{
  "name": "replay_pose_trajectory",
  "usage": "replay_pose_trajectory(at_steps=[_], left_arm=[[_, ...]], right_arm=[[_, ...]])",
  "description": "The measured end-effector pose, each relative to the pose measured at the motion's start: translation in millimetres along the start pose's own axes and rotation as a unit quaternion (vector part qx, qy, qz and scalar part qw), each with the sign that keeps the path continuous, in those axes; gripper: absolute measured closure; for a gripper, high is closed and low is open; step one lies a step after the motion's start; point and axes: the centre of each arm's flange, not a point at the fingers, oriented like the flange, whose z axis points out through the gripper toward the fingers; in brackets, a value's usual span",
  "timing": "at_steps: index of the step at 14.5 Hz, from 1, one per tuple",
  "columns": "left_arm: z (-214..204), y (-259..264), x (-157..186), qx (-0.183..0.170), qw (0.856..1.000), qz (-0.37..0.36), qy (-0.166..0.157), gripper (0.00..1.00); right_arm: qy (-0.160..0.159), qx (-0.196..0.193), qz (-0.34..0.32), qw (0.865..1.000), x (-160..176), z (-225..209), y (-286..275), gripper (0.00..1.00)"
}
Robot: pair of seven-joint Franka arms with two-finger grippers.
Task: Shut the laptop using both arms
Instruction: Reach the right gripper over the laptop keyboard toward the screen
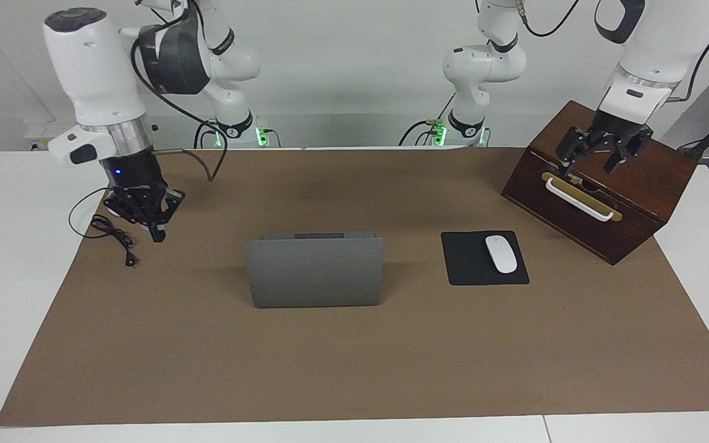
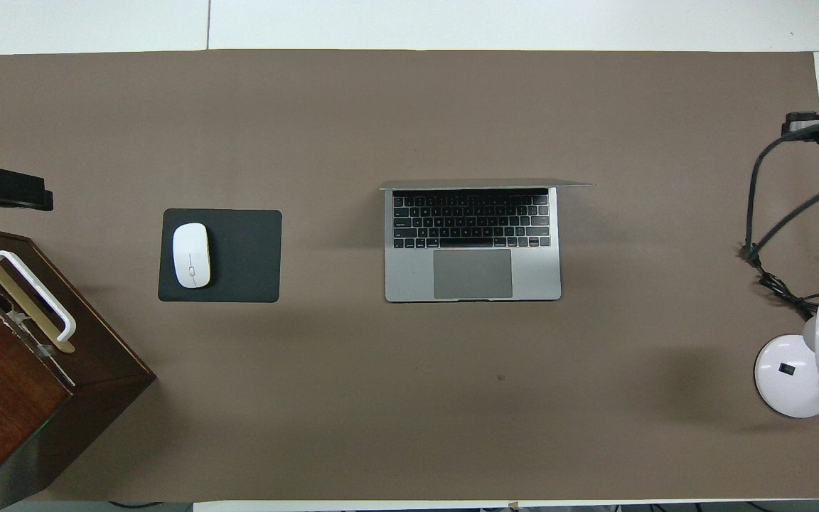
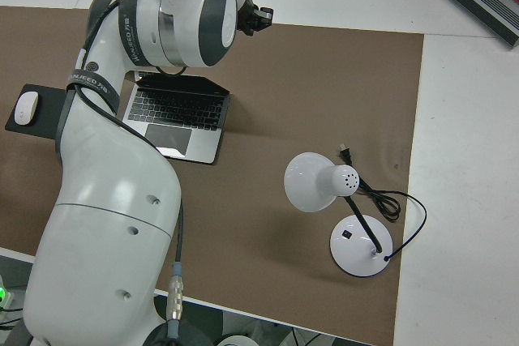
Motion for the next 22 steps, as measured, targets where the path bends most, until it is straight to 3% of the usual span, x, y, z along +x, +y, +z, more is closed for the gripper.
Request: replay_pose_trajectory(at_steps=[3, 6, 10, 22], left_arm=[[0.0, 0.0, 0.0, 0.0, 1.0, 0.0, 0.0, 0.0], [0.1, 0.0, 0.0, 0.0, 1.0, 0.0, 0.0, 0.0], [0.1, 0.0, 0.0, 0.0, 1.0, 0.0, 0.0, 0.0], [0.2, 1.5, 0.0, 0.0, 1.0, 0.001, 0.0, 0.0]], right_arm=[[-0.005, 0.006, 0.006, 1.0, 2.4, 48.9, -51.7, 0.99], [-0.001, -0.02, 0.005, 1.0, -1.4, 84.8, -104.8, 0.99], [0.01, -0.018, 0.016, 1.0, 0.1, 94.5, -120.7, 0.99], [-0.009, -0.017, 0.072, 0.997, -14.9, 117.3, -153.1, 0.99]])
